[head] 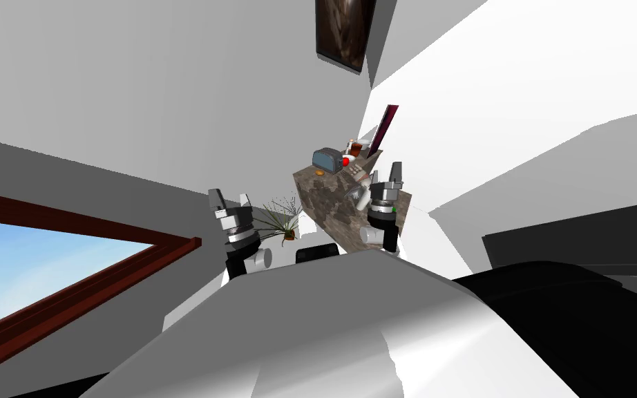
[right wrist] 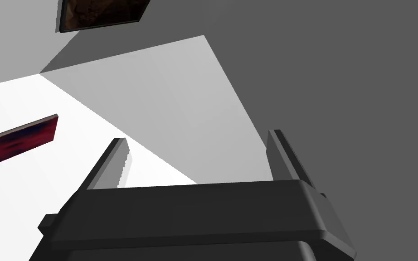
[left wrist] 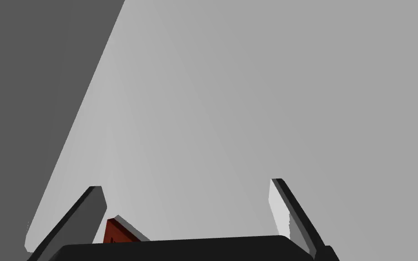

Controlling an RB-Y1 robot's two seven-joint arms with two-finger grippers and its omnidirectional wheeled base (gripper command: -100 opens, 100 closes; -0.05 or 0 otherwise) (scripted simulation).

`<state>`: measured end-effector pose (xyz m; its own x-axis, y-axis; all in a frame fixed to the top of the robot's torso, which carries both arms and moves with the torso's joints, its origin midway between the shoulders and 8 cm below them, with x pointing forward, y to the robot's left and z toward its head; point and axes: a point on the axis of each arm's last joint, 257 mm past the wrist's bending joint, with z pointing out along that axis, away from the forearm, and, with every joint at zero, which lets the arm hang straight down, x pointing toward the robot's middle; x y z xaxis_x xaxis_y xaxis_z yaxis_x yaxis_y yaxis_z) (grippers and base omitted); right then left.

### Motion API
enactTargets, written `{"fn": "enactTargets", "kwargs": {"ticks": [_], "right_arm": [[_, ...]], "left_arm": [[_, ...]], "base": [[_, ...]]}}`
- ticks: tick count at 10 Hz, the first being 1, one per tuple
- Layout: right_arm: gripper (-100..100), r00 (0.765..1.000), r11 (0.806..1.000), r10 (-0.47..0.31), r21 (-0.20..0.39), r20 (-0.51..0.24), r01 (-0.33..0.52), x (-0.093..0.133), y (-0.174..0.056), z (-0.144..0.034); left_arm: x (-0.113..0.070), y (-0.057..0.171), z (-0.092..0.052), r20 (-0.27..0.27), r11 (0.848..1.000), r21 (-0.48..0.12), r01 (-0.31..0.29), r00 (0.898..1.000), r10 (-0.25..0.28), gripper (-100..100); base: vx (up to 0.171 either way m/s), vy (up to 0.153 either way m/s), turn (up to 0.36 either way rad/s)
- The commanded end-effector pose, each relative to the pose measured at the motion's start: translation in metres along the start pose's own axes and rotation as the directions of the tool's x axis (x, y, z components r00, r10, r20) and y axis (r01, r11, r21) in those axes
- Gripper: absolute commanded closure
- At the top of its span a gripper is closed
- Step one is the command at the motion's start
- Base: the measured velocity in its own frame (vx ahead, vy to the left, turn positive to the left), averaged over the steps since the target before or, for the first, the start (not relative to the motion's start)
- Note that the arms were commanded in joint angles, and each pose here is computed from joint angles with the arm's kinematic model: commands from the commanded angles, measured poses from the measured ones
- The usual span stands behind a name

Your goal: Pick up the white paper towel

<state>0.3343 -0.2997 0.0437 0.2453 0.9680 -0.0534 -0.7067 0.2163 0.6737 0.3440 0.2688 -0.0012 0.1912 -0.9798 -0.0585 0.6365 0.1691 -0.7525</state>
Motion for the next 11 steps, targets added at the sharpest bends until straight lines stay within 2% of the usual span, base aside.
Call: {"fn": "enactTargets", "kwargs": {"ticks": [1, 4, 6, 7, 9, 11], "right_arm": [[-100, 0.998, 0.998, -0.052, 0.024, -0.046, 0.053, 0.005, -0.010, -0.002], [-100, 0.980, 0.983, -0.159, 0.070, -0.120, 0.168, 0.009, -0.034, -0.007], [-100, 0.953, 0.958, -0.247, 0.104, -0.175, 0.267, 0.009, -0.056, -0.013], [-100, 0.934, 0.939, -0.293, 0.120, -0.204, 0.321, 0.009, -0.068, -0.017], [-100, 0.884, 0.889, -0.386, 0.148, -0.264, 0.432, 0.004, -0.093, -0.025], [-100, 0.816, 0.821, -0.476, 0.167, -0.327, 0.546, -0.004, -0.119, -0.036]], "left_arm": [[0.000, 0.000, 0.000, 0.000, 1.000, 0.000, 0.000, 1.000, 0.000, 0], [0.000, 0.000, 0.000, 0.000, 1.000, 0.000, 0.000, 1.000, 0.000, 0], [0.000, 0.000, 0.000, 0.000, 1.000, 0.000, 0.000, 1.000, 0.000, 0], [0.000, 0.000, 0.000, 0.000, 1.000, 0.000, 0.000, 1.000, 0.000, 0], [0.000, 0.000, 0.000, 0.000, 1.000, 0.000, 0.000, 1.000, 0.000, 0], [0.000, 0.000, 0.000, 0.000, 1.000, 0.000, 0.000, 1.000, 0.000, 0]], "base": [[-0.005, 0.031, -0.019], [-0.009, 0.073, -0.031], [-0.013, 0.094, -0.036], [-0.010, 0.092, -0.044], [-0.015, 0.101, -0.039], [0.006, 0.097, -0.047]]}}
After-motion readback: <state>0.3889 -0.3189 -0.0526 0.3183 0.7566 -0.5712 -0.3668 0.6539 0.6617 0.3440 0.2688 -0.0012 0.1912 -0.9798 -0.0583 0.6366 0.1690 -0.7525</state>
